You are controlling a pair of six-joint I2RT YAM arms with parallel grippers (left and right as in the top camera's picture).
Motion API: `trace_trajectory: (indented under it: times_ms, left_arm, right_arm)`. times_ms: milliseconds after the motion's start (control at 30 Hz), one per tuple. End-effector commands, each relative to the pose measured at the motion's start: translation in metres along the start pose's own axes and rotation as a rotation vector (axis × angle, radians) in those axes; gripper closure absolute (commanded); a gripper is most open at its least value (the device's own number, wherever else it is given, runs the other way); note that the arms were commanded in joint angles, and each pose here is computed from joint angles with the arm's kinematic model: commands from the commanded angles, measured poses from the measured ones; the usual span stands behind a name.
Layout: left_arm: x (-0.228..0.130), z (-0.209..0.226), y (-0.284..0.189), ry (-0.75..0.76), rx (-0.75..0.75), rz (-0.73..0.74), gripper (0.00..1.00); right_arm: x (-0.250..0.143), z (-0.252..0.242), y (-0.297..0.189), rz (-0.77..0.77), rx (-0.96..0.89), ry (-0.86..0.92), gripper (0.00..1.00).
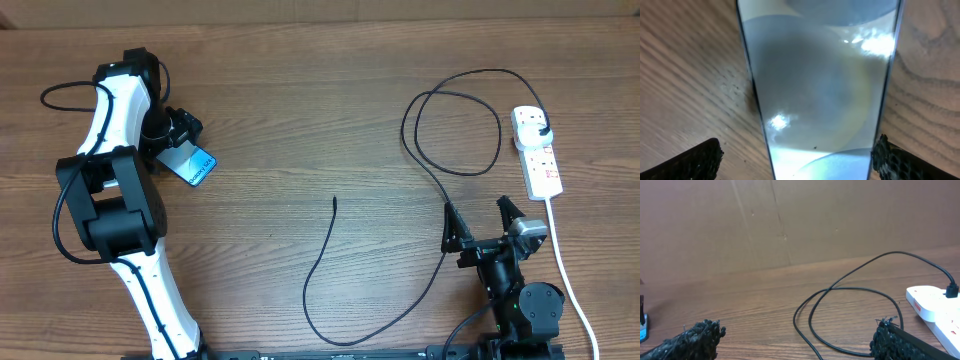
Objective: Plug charger to phone and switch on socket
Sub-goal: 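Close the left gripper on the phone's short edge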
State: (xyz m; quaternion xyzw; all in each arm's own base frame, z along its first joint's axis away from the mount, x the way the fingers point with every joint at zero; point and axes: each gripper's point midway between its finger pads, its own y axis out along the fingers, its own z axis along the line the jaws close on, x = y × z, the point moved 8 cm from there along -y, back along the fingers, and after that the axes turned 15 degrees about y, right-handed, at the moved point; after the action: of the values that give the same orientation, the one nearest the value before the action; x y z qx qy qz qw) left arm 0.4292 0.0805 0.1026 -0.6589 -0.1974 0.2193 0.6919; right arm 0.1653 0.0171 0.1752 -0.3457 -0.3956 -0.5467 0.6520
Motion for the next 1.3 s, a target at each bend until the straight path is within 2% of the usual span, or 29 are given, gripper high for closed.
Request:
trace_trajectory:
  times_ms: [0, 367, 600, 1267]
  left_arm:
    - [0.002, -0.003, 0.003, 0.024, 0.014, -0.013, 0.00]
    - [0.001, -0.008, 0.011, 0.029, 0.007, -0.024, 0.00]
    - [0.000, -0.009, 0.012, -0.037, 0.005, -0.028, 0.00]
    - [-0.001, -0.009, 0.024, -0.038, -0.001, -0.032, 0.00]
  right_arm:
    - [-0.003, -0.001, 0.000, -0.001, -0.003, -0.004, 0.00]
    - [-0.003, -0.001, 0.000, -0.001, -0.003, -0.004, 0.00]
    - [-0.003, -0.001, 0.000, -0.001, -0.003, -0.004, 0.00]
    - [-0.003, -0.001, 0.000, -0.001, -0.003, -0.004, 0.00]
